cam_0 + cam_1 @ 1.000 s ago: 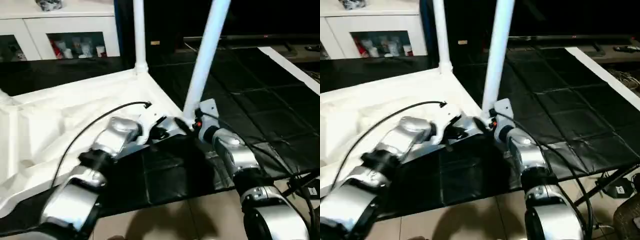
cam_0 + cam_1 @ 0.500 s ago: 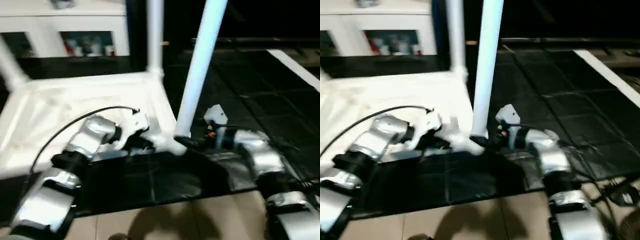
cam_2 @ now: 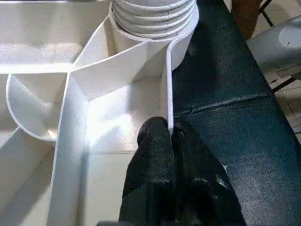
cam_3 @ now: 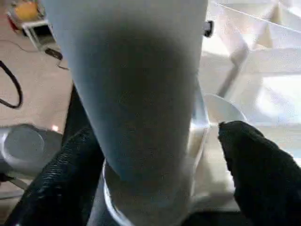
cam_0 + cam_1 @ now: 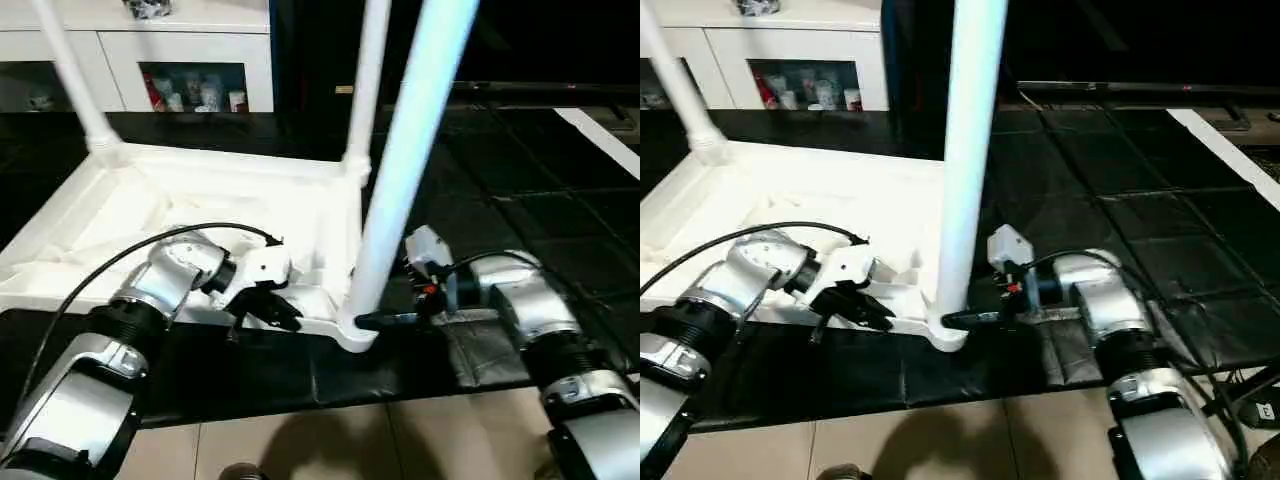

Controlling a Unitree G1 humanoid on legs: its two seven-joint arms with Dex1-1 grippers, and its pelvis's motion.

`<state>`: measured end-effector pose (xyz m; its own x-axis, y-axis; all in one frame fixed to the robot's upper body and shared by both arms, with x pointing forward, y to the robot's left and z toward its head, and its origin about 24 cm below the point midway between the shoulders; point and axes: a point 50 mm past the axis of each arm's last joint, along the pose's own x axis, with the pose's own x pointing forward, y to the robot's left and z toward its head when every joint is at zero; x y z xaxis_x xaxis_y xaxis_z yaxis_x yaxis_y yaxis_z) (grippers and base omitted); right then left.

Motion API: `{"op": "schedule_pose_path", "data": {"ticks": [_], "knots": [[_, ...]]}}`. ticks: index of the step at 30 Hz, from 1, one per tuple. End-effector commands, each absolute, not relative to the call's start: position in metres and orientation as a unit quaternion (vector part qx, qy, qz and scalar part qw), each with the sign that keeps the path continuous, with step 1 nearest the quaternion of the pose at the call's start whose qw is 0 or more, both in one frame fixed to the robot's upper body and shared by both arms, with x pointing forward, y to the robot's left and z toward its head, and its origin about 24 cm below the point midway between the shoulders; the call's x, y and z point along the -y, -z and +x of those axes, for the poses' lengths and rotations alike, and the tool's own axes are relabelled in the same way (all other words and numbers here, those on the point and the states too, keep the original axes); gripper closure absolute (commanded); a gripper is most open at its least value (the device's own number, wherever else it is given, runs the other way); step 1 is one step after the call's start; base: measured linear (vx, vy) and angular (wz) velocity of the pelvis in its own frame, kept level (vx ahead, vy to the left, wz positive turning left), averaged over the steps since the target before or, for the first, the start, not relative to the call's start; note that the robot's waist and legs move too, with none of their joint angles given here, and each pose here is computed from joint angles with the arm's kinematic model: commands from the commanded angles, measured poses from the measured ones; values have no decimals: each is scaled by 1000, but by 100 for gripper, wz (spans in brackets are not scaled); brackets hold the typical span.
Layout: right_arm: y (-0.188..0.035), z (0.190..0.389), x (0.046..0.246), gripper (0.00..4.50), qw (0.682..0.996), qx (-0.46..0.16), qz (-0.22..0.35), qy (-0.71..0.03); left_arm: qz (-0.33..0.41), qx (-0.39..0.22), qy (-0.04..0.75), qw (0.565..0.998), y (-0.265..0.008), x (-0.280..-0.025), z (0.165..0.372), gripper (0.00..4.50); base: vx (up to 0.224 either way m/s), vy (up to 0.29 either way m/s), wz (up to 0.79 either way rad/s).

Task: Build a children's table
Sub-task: Rotate leg to tighten

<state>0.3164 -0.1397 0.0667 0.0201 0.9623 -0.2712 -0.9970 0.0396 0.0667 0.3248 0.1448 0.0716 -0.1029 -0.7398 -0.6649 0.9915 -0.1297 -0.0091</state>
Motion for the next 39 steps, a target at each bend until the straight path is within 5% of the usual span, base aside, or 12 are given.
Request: {"op": "schedule_pose_path", "data": {"ticks": [1,20,34,39], "knots": [[-74,320,141,82,704,-117,-70,-697,283,-226,726,585,-78,-133,325,450,0,0,0],[-65,310,139,236,674,-146,-37,-723,273,-227,708,610,-74,-132,329,450,0,0,0],[-60,301,133,247,673,-143,-21,-726,236,-229,679,656,-75,-130,336,450,0,0,0],[-54,298,132,248,695,-140,-7,-706,210,-229,661,683,-75,-127,339,450,0,0,0]]}}
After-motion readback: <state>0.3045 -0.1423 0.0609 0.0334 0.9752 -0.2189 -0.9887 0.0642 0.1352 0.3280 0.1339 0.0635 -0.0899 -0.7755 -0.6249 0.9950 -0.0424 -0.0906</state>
